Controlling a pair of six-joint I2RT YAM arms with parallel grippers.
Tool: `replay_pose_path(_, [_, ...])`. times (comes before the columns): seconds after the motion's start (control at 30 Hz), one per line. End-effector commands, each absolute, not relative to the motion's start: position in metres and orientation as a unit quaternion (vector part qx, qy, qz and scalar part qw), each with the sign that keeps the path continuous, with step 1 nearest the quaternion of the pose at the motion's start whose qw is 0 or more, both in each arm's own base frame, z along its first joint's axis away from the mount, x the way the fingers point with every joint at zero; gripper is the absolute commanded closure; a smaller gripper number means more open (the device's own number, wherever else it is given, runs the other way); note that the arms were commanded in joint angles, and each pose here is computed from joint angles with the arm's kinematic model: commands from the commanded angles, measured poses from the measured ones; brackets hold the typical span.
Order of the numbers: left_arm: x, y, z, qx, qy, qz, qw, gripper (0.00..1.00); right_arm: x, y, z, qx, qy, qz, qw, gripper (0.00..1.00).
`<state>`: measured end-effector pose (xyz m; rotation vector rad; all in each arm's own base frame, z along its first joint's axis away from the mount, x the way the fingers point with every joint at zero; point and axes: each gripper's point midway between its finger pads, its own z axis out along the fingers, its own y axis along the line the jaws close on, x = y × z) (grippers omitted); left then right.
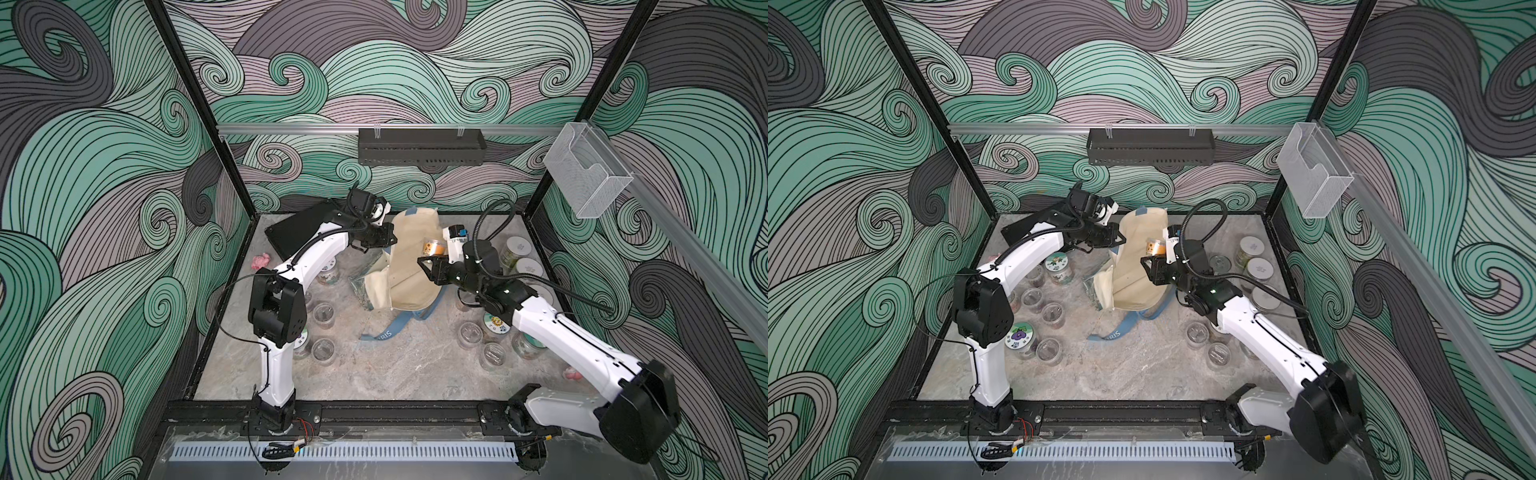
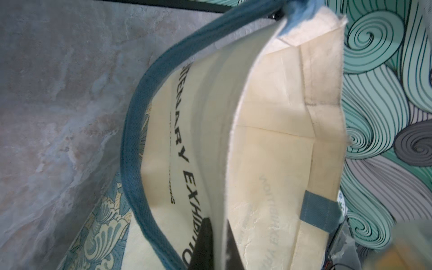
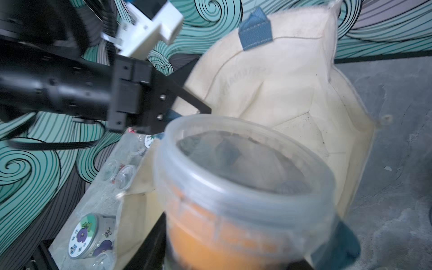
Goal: Take out the seed jars from the canvas bag
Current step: Move the canvas bag to the center of the board.
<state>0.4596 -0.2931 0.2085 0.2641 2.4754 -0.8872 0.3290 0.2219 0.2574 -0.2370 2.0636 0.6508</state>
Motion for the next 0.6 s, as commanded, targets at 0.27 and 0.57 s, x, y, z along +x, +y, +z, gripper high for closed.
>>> replay_pose_path(0.27, [0.587, -0.252, 0.251, -0.163, 0.837, -0.430, 0.297, 0.95, 0.295, 0.194, 0.284, -0.106, 0.834, 0.247, 0.482, 0.50])
replay_pose_path(0.57, [0.604, -0.193, 0.201, -0.269, 0.827, -0.436, 0.231, 0.84, 0.287, 0.194, 0.287, -0.108, 0.832, 0.261, 0.478, 0.50])
